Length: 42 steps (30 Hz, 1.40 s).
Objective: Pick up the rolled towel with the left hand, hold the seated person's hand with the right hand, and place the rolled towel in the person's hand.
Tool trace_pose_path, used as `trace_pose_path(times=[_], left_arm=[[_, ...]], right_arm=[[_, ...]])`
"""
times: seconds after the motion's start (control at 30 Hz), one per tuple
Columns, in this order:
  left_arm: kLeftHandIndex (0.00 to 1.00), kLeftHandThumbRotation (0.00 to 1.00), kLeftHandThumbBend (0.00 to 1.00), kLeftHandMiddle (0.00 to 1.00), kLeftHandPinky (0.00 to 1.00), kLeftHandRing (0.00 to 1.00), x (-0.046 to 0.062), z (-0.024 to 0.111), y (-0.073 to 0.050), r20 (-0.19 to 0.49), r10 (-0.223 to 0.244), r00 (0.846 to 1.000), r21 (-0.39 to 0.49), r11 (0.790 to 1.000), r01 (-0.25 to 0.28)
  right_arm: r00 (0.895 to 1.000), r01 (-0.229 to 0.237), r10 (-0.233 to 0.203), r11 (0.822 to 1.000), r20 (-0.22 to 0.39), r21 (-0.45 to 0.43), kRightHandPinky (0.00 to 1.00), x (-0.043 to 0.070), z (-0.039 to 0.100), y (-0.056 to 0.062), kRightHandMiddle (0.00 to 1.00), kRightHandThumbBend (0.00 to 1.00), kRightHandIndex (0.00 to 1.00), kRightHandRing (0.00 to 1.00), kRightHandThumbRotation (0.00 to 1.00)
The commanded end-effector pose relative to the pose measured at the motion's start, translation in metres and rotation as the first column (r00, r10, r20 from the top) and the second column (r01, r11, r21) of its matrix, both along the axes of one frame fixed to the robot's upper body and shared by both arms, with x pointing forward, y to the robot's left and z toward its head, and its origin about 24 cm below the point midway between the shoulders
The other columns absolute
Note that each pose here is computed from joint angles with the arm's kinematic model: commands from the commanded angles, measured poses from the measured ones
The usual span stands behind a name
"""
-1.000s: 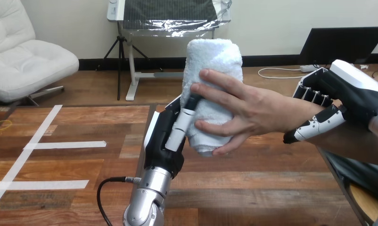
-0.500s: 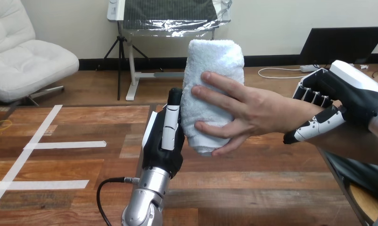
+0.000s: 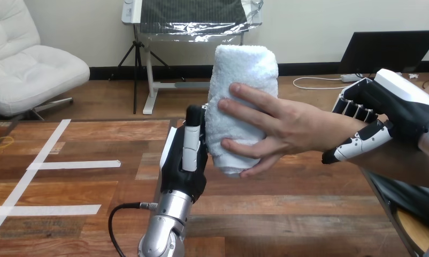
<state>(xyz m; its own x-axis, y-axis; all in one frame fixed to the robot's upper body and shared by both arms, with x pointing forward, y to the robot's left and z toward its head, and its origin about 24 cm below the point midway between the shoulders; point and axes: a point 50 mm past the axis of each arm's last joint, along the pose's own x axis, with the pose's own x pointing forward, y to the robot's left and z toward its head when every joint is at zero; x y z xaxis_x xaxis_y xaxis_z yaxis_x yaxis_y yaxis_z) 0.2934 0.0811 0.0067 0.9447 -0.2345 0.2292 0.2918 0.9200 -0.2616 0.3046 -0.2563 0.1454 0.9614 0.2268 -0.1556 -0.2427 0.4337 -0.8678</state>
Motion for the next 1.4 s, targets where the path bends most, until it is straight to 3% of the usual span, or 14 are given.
trace_pose_path(times=[0.0, 0.53, 0.73, 0.87, 1.17, 1.37], left_arm=[[0.65, 1.00, 0.99, 0.62, 0.51, 0.61, -0.003, 0.006, -0.022, 0.015, 0.002, 1.000, -0.084, 0.996, -0.001], [0.64, 1.00, 1.00, 0.62, 0.50, 0.61, -0.003, 0.006, -0.021, 0.019, 0.007, 1.000, -0.083, 0.997, -0.006], [0.67, 1.00, 1.00, 0.65, 0.55, 0.65, -0.003, 0.008, -0.018, 0.036, 0.015, 0.999, -0.047, 0.999, -0.014], [0.70, 1.00, 1.00, 0.70, 0.62, 0.70, -0.003, 0.008, -0.016, 0.047, 0.027, 0.999, -0.006, 1.000, -0.027], [0.83, 1.00, 1.00, 0.87, 0.89, 0.88, -0.001, 0.008, -0.012, 0.045, 0.049, 0.998, 0.046, 0.998, -0.051], [0.89, 1.00, 1.00, 0.94, 0.97, 0.95, 0.000, 0.007, -0.009, 0.036, 0.069, 0.997, 0.050, 0.996, -0.071]], right_arm=[[1.000, -0.014, 0.014, 1.000, 0.003, 0.023, 0.34, 0.005, -0.001, 0.004, 0.42, 0.96, 0.42, 0.37, 0.15], [1.000, -0.015, 0.016, 0.999, -0.007, 0.037, 0.34, 0.005, -0.002, 0.006, 0.41, 0.96, 0.42, 0.37, 0.14], [0.999, -0.024, 0.025, 0.999, -0.020, 0.040, 0.34, 0.004, -0.002, 0.006, 0.43, 0.97, 0.45, 0.39, 0.17], [0.999, -0.043, 0.044, 0.998, -0.026, 0.041, 0.40, 0.003, -0.001, 0.007, 0.49, 0.99, 0.51, 0.46, 0.23], [0.996, -0.082, 0.083, 0.996, -0.029, 0.029, 0.55, 0.002, 0.001, 0.009, 0.67, 1.00, 0.68, 0.63, 0.37], [0.995, -0.089, 0.089, 0.996, -0.042, 0.009, 0.61, 0.002, 0.002, 0.009, 0.76, 1.00, 0.76, 0.72, 0.45]])
